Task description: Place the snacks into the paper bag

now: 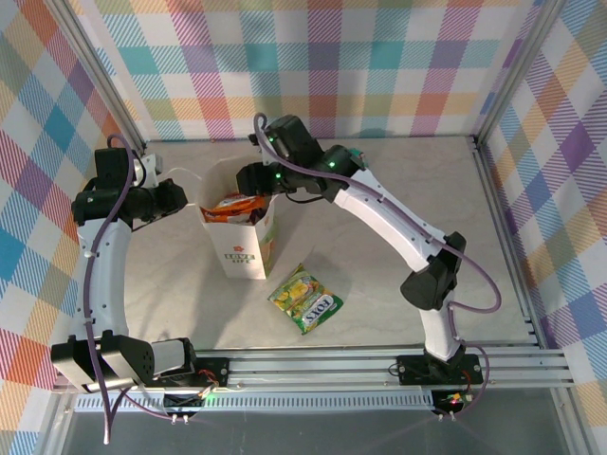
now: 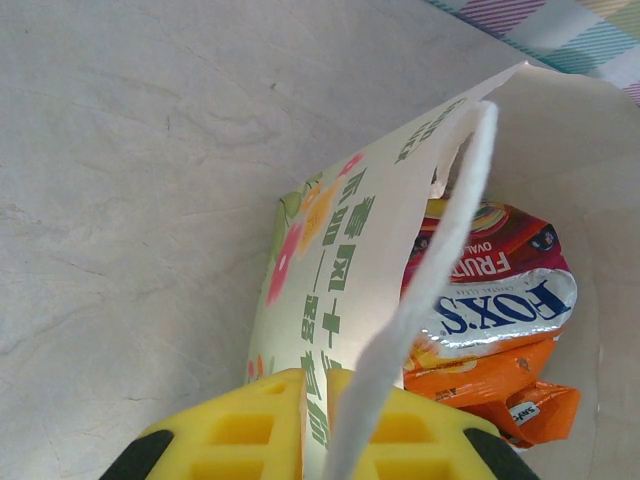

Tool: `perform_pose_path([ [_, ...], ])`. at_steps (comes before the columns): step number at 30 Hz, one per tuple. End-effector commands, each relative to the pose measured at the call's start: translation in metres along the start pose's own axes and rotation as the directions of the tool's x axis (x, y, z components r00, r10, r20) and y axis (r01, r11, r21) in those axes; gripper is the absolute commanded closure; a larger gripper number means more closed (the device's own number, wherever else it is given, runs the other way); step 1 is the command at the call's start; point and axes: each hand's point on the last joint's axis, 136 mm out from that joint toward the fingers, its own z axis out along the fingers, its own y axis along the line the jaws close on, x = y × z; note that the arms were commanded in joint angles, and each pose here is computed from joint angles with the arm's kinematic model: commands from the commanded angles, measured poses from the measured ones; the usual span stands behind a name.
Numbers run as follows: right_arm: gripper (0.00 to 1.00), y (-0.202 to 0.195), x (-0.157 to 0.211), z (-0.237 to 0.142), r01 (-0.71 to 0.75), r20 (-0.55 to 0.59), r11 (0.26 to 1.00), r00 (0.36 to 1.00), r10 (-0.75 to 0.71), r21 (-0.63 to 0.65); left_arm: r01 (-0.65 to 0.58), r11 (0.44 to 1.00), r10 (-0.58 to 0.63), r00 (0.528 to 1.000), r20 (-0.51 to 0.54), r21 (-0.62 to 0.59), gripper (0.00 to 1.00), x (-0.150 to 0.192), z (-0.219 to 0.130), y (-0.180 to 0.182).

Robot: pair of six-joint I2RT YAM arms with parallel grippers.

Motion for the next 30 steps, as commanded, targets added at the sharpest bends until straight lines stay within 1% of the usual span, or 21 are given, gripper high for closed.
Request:
perform_pose_path([
  [1,0.58,0.020,-0.018,-0.041,0.071,0.074,0.997,0.995,-0.070,-0.020,-0.001,1.000,0.001,1.000,0.019,0.005,0.86,-0.002,-0.014,-0.001],
  [5,0.56,0.019,-0.020,-0.055,0.096,0.093,0.995,0.991,-0.096,0.002,-0.002,1.000,0.002,1.000,0.015,0.008,0.86,-0.001,-0.014,-0.002],
  [9,0.49,0.021,-0.020,-0.069,0.118,0.104,0.993,0.988,-0.118,0.010,-0.002,1.000,0.002,1.000,0.011,0.008,0.86,-0.001,-0.015,-0.002],
  [14,0.46,0.020,-0.018,-0.087,0.134,0.123,0.991,0.983,-0.136,0.025,-0.005,1.000,0.004,1.000,0.012,0.009,0.85,-0.001,-0.016,-0.003],
  [18,0.44,0.009,-0.014,-0.101,0.123,0.147,0.989,0.980,-0.134,0.080,-0.007,1.000,0.006,1.000,0.015,0.010,0.85,-0.002,-0.017,-0.003],
  [20,0.39,0.004,-0.010,-0.108,0.121,0.153,0.988,0.979,-0.136,0.101,-0.011,1.000,0.011,1.000,0.013,0.008,0.85,-0.002,-0.017,-0.003],
  [23,0.34,-0.007,0.001,-0.116,0.112,0.154,0.984,0.979,-0.133,0.138,-0.015,1.000,0.015,1.000,0.010,0.006,0.85,-0.002,-0.017,-0.003],
  [26,0.31,-0.023,0.014,-0.121,0.082,0.143,0.981,0.984,-0.108,0.174,-0.014,1.000,0.013,1.000,0.009,0.010,0.85,-0.003,-0.017,-0.004],
  [30,0.29,-0.046,0.032,-0.125,0.022,0.121,0.977,0.992,-0.048,0.210,-0.014,1.000,0.014,1.000,0.012,0.009,0.85,-0.005,-0.018,-0.004],
])
